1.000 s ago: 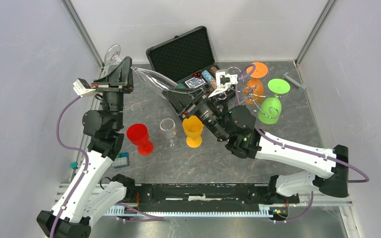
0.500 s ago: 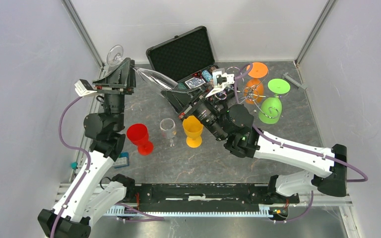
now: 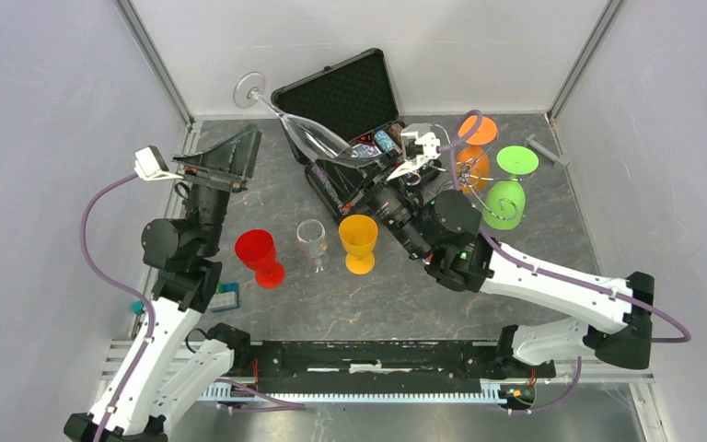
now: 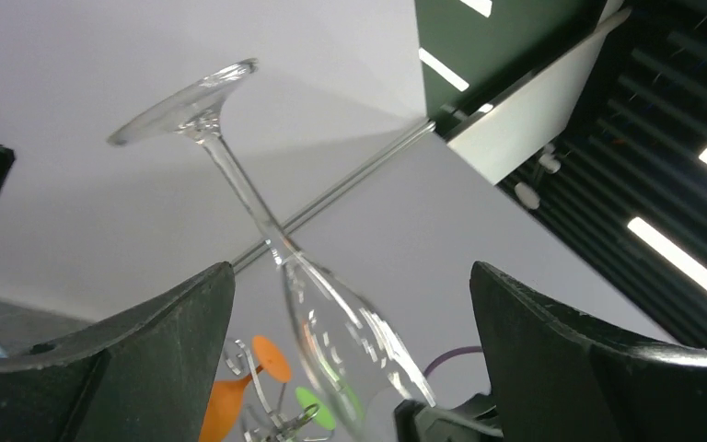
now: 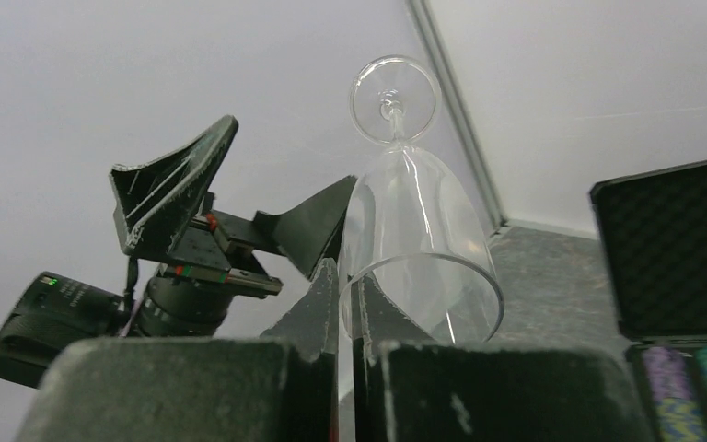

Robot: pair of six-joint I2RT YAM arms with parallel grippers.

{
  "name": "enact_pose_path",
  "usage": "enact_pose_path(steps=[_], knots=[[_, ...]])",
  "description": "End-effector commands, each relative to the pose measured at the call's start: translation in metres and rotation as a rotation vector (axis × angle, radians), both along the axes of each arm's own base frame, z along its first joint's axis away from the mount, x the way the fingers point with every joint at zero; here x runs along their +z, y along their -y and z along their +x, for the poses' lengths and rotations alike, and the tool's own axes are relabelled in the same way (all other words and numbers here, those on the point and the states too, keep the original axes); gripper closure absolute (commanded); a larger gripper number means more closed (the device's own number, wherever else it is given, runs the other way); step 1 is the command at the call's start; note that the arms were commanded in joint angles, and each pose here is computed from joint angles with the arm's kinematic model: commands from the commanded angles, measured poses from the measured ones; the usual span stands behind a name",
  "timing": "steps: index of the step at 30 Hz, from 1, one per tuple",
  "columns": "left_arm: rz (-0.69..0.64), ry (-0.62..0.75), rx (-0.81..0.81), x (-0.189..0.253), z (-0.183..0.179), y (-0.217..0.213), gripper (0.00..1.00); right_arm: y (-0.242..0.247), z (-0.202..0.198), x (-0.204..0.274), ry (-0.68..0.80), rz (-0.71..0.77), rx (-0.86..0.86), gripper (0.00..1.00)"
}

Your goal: Take the wine glass off the wine glass rack

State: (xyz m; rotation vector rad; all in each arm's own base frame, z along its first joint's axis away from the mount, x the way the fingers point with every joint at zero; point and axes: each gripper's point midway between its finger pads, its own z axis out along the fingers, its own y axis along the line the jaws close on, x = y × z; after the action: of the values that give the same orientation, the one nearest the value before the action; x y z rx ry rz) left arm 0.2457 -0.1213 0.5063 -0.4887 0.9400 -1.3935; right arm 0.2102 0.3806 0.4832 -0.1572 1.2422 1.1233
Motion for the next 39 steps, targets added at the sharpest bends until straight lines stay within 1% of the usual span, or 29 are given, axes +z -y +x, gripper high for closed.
enact_pose_path(steps=[1, 4, 7, 8, 10, 12, 15, 17, 21, 23, 25, 29, 32, 35, 39], knots=[[0.244, 0.009, 0.006, -0.019, -0.012, 0.014, 0.0, 0.044, -0.003, 0.043, 0.121, -0.024, -0.105, 1.0], [0.392, -0.009, 0.13, -0.037, -0.02, -0.002, 0.0, 0.055, -0.007, 0.037, 0.172, -0.174, -0.128, 1.0], [0.482, -0.035, 0.288, -0.046, -0.029, -0.03, 0.0, 0.064, -0.018, 0.031, 0.236, -0.317, -0.09, 1.0], [0.511, -0.036, 0.327, -0.047, -0.034, -0.037, 0.0, 0.068, -0.023, 0.035, 0.258, -0.345, -0.074, 1.0], [0.551, -0.025, 0.39, -0.045, -0.041, -0.049, 0.0, 0.065, -0.04, 0.033, 0.32, -0.439, 0.021, 1.0], [0.597, -0.06, 0.439, -0.05, -0.043, -0.059, 0.0, 0.059, -0.06, 0.023, 0.375, -0.527, 0.151, 1.0], [0.605, -0.087, 0.533, -0.048, -0.049, -0.079, 0.0, 0.048, -0.089, 0.009, 0.432, -0.61, 0.34, 1.0], [0.588, -0.101, 0.599, -0.045, -0.055, -0.093, 0.0, 0.044, -0.098, -0.009, 0.432, -0.671, 0.42, 1.0], [0.517, -0.148, 0.739, -0.044, -0.072, -0.128, 0.0, 0.045, -0.098, -0.05, 0.373, -0.812, 0.469, 1.0], [0.493, -0.15, 0.786, -0.045, -0.079, -0.139, 0.0, 0.048, -0.099, -0.066, 0.355, -0.87, 0.493, 1.0], [0.491, -0.143, 0.813, -0.046, -0.084, -0.144, 0.0, 0.052, -0.102, -0.077, 0.353, -0.911, 0.518, 1.0], [0.545, -0.159, 0.812, -0.05, -0.082, -0.143, 0.0, 0.067, -0.105, -0.074, 0.36, -0.941, 0.513, 1.0], [0.607, -0.178, 0.773, -0.055, -0.073, -0.133, 0.0, 0.073, -0.108, -0.087, 0.339, -0.99, 0.539, 1.0], [0.656, -0.189, 0.719, -0.061, -0.061, -0.12, 0.0, 0.078, -0.108, -0.113, 0.298, -1.072, 0.564, 1.0], [0.703, -0.194, 0.646, -0.068, -0.047, -0.102, 0.0, 0.089, -0.11, -0.14, 0.319, -1.152, 0.593, 1.0]])
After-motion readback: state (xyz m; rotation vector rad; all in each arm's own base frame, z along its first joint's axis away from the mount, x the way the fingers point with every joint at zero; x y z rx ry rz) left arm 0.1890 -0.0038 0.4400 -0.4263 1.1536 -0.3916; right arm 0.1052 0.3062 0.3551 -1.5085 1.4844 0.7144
